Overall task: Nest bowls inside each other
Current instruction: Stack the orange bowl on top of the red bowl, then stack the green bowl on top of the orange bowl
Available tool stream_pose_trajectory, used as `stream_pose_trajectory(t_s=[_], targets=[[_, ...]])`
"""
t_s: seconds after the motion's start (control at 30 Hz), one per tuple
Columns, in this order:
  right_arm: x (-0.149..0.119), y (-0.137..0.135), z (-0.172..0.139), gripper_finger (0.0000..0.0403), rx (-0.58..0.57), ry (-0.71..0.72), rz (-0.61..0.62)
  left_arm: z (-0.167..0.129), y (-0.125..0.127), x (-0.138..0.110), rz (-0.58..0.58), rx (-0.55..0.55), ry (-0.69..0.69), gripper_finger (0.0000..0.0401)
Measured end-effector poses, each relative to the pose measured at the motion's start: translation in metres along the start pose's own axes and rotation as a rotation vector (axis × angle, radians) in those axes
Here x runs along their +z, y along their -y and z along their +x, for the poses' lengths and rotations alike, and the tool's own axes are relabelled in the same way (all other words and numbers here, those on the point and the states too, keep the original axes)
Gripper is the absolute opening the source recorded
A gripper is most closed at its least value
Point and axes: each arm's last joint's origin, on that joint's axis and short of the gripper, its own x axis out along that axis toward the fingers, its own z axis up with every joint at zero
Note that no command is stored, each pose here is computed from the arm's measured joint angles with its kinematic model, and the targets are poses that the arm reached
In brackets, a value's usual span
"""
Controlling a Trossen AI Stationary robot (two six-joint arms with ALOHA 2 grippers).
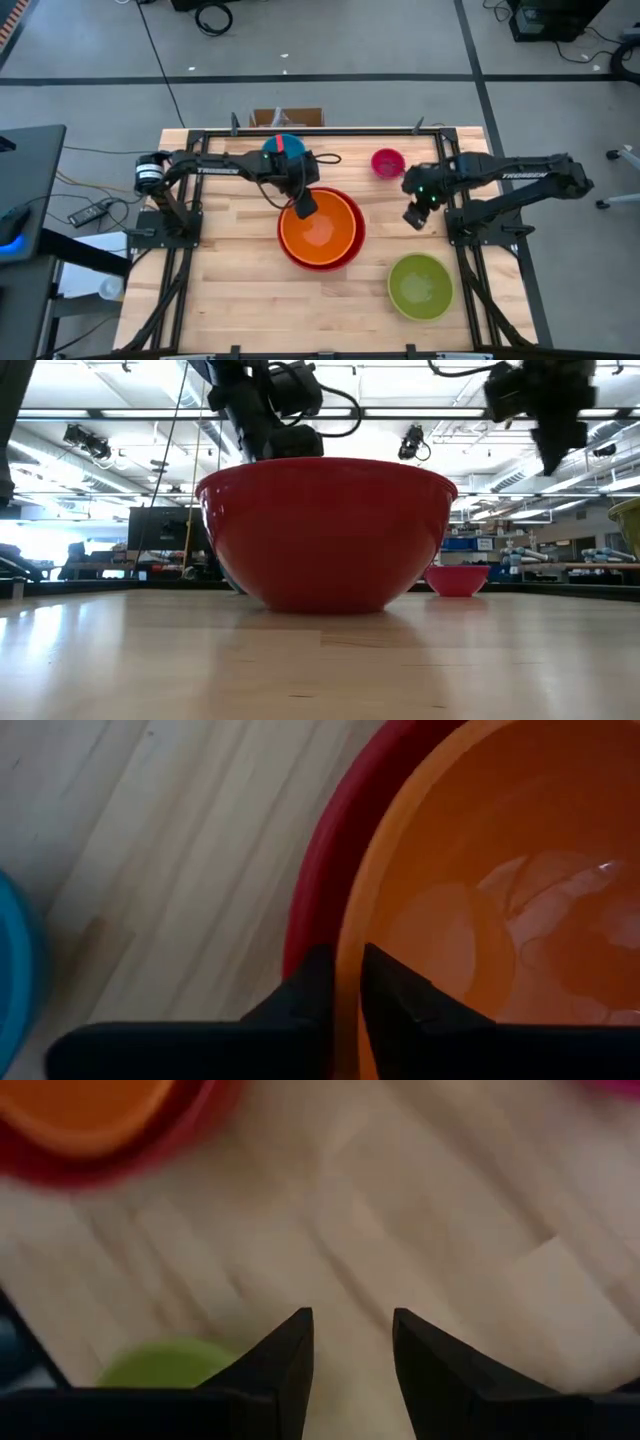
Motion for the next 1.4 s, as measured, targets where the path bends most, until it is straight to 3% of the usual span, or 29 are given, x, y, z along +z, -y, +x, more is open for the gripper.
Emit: stream_pose_trajectory(t_s=[0.2,0.37,0.5,0.67,0.8,1.13,1.23,1.4], targets=[[-0.024,-0.014,0.014,0.0145,0.020,-0.120,-0.067,-0.007,0.002,0.006,0.030,-0.008,0.035,0.0127],[-0.035,-0.020,0.021,0.0145,0.004,-0.157,-0.035,-0.032,0.008,0.029,0.043,-0.006,0.112,0.0189],[-0.044,-0.026,0.030,0.0145,0.021,-0.193,-0.060,-0.056,0.014,0.049,0.078,-0.020,0.200,0.0216],[-0.057,-0.028,0.051,0.0145,-0.017,-0.238,-0.070,-0.084,0.021,0.068,0.151,-0.034,0.304,0.0222],[-0.066,-0.029,0.067,0.0144,-0.044,-0.251,-0.051,-0.093,0.029,0.070,0.181,-0.048,0.328,0.0222],[-0.078,-0.026,0.101,0.0141,-0.054,-0.269,-0.091,-0.097,0.049,0.043,0.237,-0.034,0.167,0.0221],[-0.077,-0.027,0.105,0.0119,-0.067,-0.258,-0.093,-0.102,0.055,0.038,0.238,-0.040,0.155,0.0221],[-0.074,-0.033,0.108,0.0029,-0.025,-0.233,-0.086,-0.108,0.060,0.032,0.236,-0.016,0.149,0.0221]])
